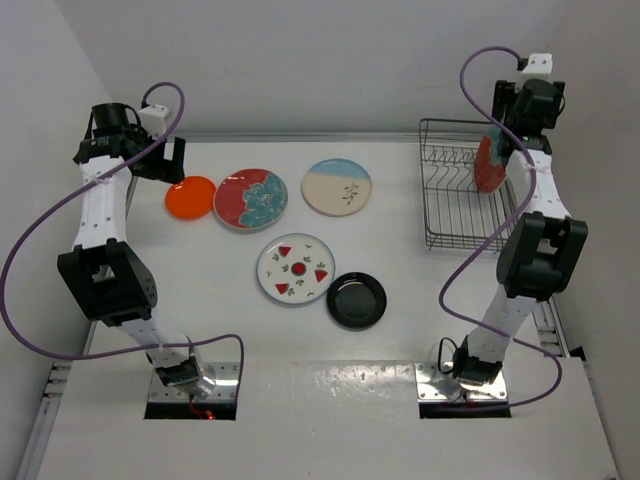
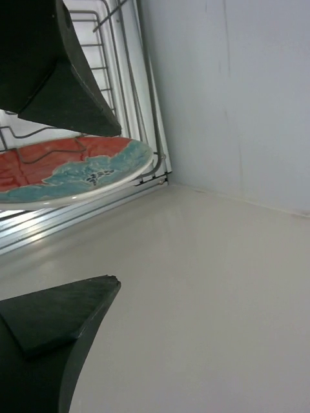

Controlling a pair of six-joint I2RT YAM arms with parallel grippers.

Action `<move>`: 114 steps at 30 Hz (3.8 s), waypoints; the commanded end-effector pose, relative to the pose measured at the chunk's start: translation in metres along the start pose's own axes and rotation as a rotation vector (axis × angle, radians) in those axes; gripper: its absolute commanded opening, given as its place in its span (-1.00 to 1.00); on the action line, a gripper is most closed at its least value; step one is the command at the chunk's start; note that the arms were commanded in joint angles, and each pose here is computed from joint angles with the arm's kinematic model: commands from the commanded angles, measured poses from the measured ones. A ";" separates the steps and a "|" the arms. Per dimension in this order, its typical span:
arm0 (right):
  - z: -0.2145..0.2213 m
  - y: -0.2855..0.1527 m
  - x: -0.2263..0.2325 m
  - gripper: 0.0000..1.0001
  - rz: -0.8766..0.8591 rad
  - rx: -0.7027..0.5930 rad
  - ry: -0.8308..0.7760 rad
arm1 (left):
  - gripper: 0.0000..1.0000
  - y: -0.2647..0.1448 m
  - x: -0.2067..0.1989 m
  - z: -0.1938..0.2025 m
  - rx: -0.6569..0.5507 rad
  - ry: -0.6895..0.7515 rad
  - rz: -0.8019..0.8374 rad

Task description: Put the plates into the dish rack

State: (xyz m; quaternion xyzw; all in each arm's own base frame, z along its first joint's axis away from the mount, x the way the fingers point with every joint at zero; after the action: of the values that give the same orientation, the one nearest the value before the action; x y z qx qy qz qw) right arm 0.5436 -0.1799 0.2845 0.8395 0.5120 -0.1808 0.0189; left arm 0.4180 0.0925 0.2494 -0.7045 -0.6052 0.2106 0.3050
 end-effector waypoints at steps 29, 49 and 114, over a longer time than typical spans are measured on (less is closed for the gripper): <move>0.047 -0.324 0.234 0.26 -0.722 0.252 0.291 | 0.54 0.143 -0.088 0.096 0.374 -0.291 0.207; 0.038 -0.343 0.199 0.31 -0.603 0.178 0.216 | -1.00 0.209 -0.125 0.109 0.377 -0.423 0.527; -0.102 -0.325 0.321 -1.00 -1.353 -0.208 0.371 | 1.00 -0.036 -0.128 -0.143 -0.331 0.197 0.320</move>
State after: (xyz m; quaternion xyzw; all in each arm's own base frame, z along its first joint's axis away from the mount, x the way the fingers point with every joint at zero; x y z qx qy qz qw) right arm 0.3986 0.3184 0.2165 0.2525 0.9381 -0.0562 -0.2305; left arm 0.4441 -0.0918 0.3347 -0.8966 -0.3679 0.0971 0.2266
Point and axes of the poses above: each gripper's point midway between its finger pads, its own y axis out along the fingers, its own x axis along the line the jaws close on, z = x × y, the point moved 2 cm from there along -y, back along the fingers, and after that the axes turned 2 degrees about -y, right-handed, at the moved point
